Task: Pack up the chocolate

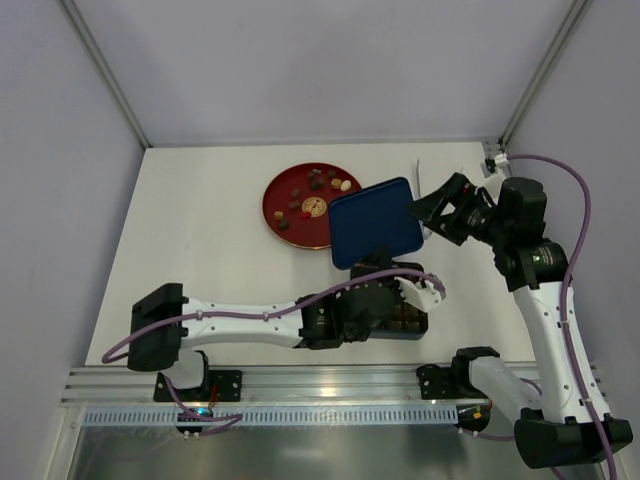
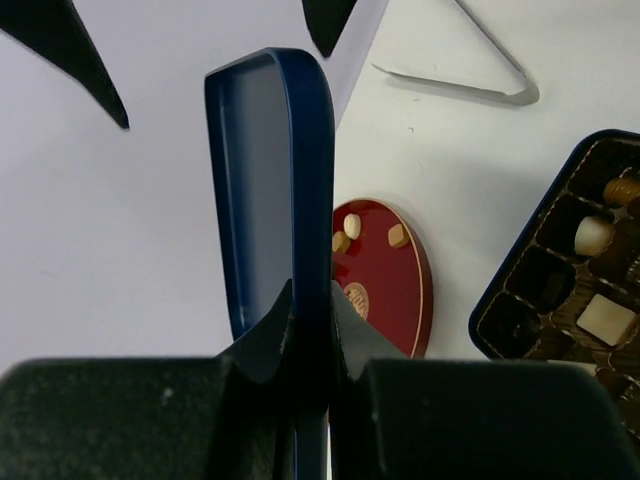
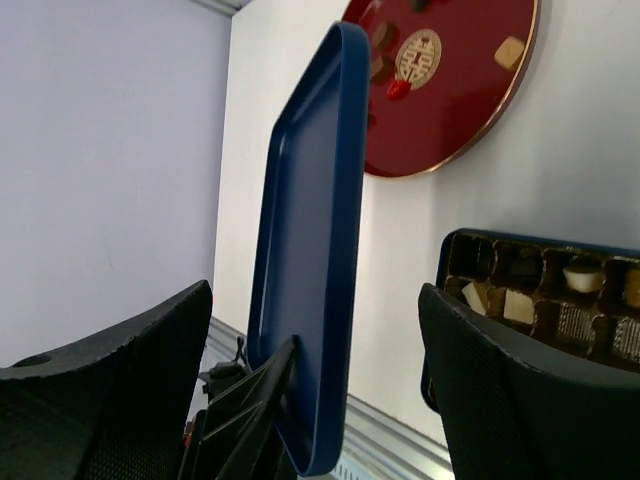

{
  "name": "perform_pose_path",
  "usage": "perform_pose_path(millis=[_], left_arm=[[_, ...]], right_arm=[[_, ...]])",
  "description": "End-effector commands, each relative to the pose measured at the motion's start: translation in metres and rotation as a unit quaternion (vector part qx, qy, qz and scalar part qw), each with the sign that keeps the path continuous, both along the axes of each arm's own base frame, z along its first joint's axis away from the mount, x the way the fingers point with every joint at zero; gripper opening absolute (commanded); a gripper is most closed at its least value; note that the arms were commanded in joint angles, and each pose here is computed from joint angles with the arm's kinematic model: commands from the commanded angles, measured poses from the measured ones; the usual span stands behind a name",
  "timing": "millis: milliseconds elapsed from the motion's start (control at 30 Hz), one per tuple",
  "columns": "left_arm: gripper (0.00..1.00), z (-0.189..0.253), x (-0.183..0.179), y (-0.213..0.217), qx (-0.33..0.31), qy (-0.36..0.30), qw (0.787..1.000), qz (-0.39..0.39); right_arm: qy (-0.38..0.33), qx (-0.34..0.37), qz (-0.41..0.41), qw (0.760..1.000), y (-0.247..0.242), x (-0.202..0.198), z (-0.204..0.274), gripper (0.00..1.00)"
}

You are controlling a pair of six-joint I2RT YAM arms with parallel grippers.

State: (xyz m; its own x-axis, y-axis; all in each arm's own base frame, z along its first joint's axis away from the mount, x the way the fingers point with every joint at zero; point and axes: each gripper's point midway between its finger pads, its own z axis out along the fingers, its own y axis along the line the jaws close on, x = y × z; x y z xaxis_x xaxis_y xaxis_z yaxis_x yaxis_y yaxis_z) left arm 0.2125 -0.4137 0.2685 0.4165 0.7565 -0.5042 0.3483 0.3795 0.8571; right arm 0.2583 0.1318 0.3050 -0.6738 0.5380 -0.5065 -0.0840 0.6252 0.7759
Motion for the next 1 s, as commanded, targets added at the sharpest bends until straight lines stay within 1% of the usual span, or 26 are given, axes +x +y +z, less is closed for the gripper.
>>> perform_pose_path(millis=[0,100,133,200,267,300,333,367,400,433,467,500,533,567,600,633,667,700,733,767,800,833,867,900,933,967], left_arm=[[0.00,0.026,-0.002,0.011,-0.084,0.086,0.993,0.006],[0.00,0.026,-0.002,0.016,-0.108,0.143,0.984,0.007],[0.00,0.026,0.001,0.021,-0.120,0.170,0.978,0.018],[0.00,0.028,-0.001,0.020,-0.138,0.209,0.968,0.009],[0.00,0.032,0.006,0.027,-0.172,0.262,0.949,0.027],[0.00,0.034,0.004,0.023,-0.183,0.289,0.940,0.015],[0.00,0.044,0.005,0.024,-0.203,0.302,0.931,0.012],[0.00,0.042,0.013,0.032,-0.232,0.332,0.914,0.033],[0.00,0.045,0.014,0.033,-0.247,0.353,0.902,0.031],[0.00,0.053,0.010,0.030,-0.266,0.385,0.884,0.012],[0.00,0.055,0.018,0.035,-0.284,0.402,0.870,0.018],[0.00,0.057,0.019,0.037,-0.312,0.427,0.848,0.026],[0.00,0.060,0.014,0.034,-0.322,0.456,0.830,0.006],[0.00,0.066,0.022,0.043,-0.345,0.464,0.816,0.012],[0.00,0.071,0.022,0.043,-0.377,0.484,0.790,0.016],[0.00,0.071,0.022,0.044,-0.389,0.498,0.775,0.012],[0.00,0.079,0.018,0.045,-0.406,0.515,0.755,-0.002],[0.00,0.085,0.024,0.047,-0.441,0.532,0.723,0.001],[0.00,0.079,0.025,0.048,-0.455,0.549,0.702,0.004],[0.00,0.082,0.022,0.047,-0.467,0.566,0.680,-0.007],[0.00,0.088,0.019,0.051,-0.485,0.572,0.662,-0.016],[0.00,0.085,0.027,0.052,-0.522,0.584,0.622,-0.012],[0.00,0.084,0.026,0.053,-0.535,0.590,0.605,-0.014],[0.00,0.090,0.023,0.058,-0.551,0.592,0.588,-0.023],[0.00,0.082,0.028,0.059,-0.574,0.601,0.556,-0.019],[0.00,0.083,0.028,0.060,-0.591,0.604,0.534,-0.026]], right_arm=[[-0.063,-0.036,-0.030,0.997,-0.014,0.002,0.033,0.85],[-0.076,-0.052,-0.050,0.994,-0.024,0.009,0.042,0.87],[-0.080,-0.056,-0.057,0.994,-0.029,0.012,0.044,0.87],[-0.095,-0.056,-0.077,0.991,-0.042,0.020,0.052,0.88],[-0.111,-0.049,-0.080,0.989,-0.048,0.028,0.056,0.89],[-0.117,-0.039,-0.069,0.990,-0.048,0.028,0.058,0.89],[-0.121,-0.036,-0.081,0.989,-0.057,0.033,0.058,0.90],[-0.128,-0.033,-0.081,0.988,-0.060,0.039,0.056,0.90],[-0.122,-0.035,-0.089,0.988,-0.065,0.043,0.051,0.91],[-0.110,-0.038,-0.105,0.988,-0.075,0.048,0.043,0.91],[-0.091,-0.037,-0.109,0.989,-0.079,0.050,0.029,0.91],[-0.074,-0.035,-0.113,0.990,-0.084,0.052,0.017,0.91],[-0.064,-0.039,-0.122,0.990,-0.088,0.053,0.008,0.91],[-0.041,-0.044,-0.127,0.990,-0.090,0.051,-0.011,0.90],[-0.033,-0.049,-0.128,0.990,-0.091,0.049,-0.018,0.90],[-0.023,-0.056,-0.138,0.989,-0.095,0.048,-0.029,0.90],[-0.002,-0.060,-0.143,0.988,-0.096,0.044,-0.045,0.88],[0.009,-0.064,-0.145,0.987,-0.097,0.041,-0.055,0.87],[0.014,-0.069,-0.147,0.987,-0.098,0.038,-0.062,0.86],[0.046,-0.080,-0.163,0.982,-0.104,0.031,-0.085,0.84],[0.056,-0.085,-0.168,0.980,-0.105,0.027,-0.095,0.81],[0.054,-0.083,-0.175,0.980,-0.105,0.020,-0.100,0.79],[0.075,-0.087,-0.185,0.976,-0.107,0.013,-0.122,0.78],[0.079,-0.090,-0.193,0.974,-0.108,0.008,-0.128,0.77],[0.085,-0.094,-0.202,0.971,-0.110,0.004,-0.136,0.77],[0.093,-0.097,-0.216,0.967,-0.113,-0.003,-0.148,0.76]])
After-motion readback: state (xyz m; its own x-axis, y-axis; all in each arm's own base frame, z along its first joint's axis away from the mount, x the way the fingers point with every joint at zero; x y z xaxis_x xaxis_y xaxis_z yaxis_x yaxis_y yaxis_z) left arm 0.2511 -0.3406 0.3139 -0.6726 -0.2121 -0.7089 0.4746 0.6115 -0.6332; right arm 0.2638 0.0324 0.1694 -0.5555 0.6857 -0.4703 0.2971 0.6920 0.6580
